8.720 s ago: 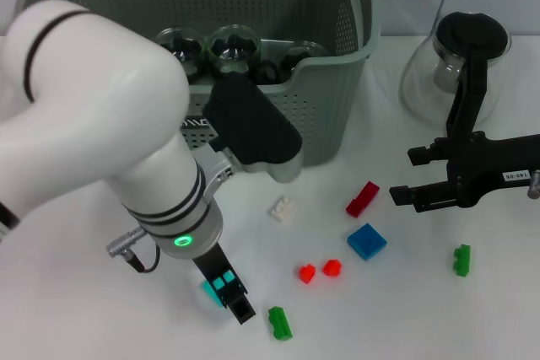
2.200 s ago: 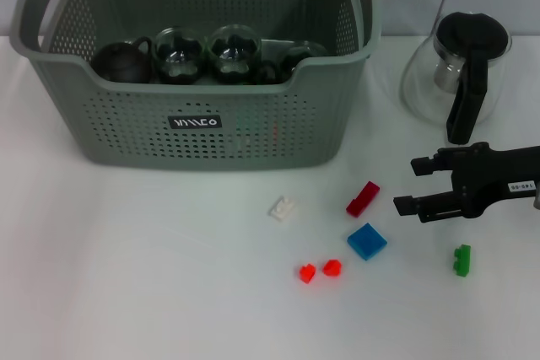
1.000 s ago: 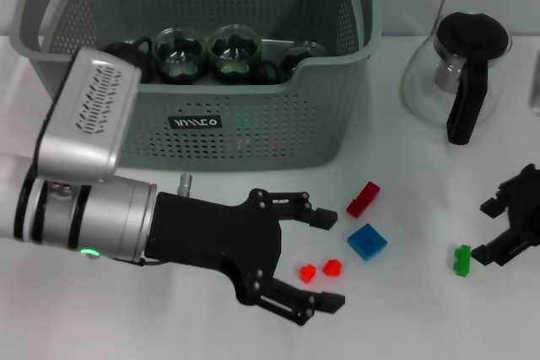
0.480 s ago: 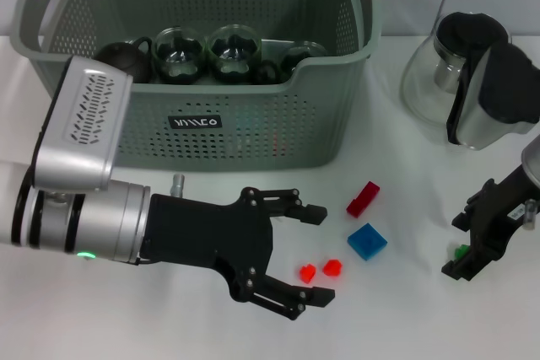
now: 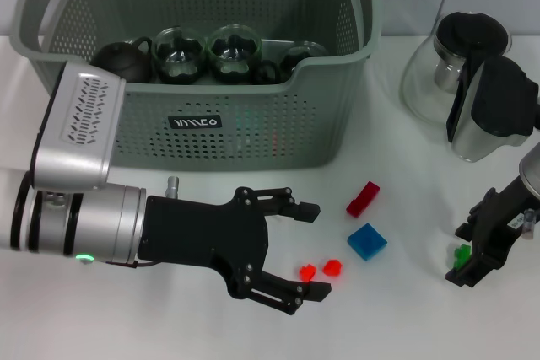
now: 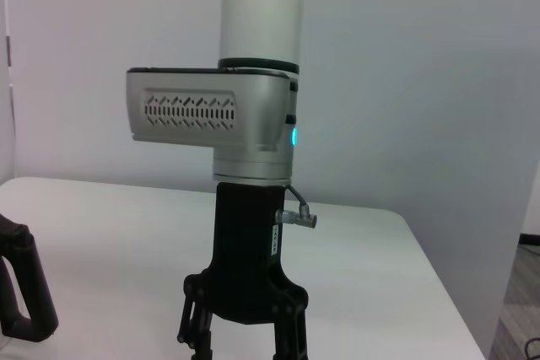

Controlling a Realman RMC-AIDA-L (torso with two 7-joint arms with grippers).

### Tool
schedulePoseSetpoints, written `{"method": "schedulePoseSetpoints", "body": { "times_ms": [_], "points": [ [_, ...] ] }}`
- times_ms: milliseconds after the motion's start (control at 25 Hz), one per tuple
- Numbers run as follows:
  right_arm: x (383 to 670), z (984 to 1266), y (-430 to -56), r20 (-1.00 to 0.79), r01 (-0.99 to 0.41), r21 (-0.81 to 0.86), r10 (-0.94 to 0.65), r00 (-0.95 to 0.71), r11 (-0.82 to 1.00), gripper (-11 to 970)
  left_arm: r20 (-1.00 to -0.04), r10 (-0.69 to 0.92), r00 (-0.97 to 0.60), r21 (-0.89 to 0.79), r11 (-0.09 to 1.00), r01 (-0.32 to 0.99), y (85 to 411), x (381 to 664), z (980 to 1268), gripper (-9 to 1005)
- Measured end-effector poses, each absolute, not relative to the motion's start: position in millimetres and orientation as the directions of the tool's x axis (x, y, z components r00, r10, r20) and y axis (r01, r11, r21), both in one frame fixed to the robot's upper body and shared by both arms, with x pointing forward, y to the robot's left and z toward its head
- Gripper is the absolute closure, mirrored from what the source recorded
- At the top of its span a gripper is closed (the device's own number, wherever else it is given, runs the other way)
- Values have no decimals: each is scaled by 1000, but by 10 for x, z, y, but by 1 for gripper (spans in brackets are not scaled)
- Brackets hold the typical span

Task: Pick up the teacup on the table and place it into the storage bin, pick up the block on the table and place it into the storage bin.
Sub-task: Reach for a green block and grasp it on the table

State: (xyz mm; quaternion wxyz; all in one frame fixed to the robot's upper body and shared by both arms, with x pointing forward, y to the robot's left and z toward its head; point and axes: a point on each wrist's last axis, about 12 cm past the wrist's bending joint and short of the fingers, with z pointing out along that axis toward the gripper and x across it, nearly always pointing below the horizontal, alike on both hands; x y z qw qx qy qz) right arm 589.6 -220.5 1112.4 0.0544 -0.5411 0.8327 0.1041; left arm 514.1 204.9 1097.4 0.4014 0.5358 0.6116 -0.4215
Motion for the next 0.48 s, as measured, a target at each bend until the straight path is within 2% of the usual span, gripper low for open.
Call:
{"method": "schedulePoseSetpoints", "body": {
  "times_ms": [120,480],
  "points": [
    [5889,11105,-2211,-199,-912,117,-890,-410,394,108,-944,311,-115,-96,76,993,2049,5135,10955,45],
    [5876,11053,-2220,-183,-914,112,-896,-406,391,341,-944,306,-122,-100,86,991,2053,5133,10941,45]
  ]
}}
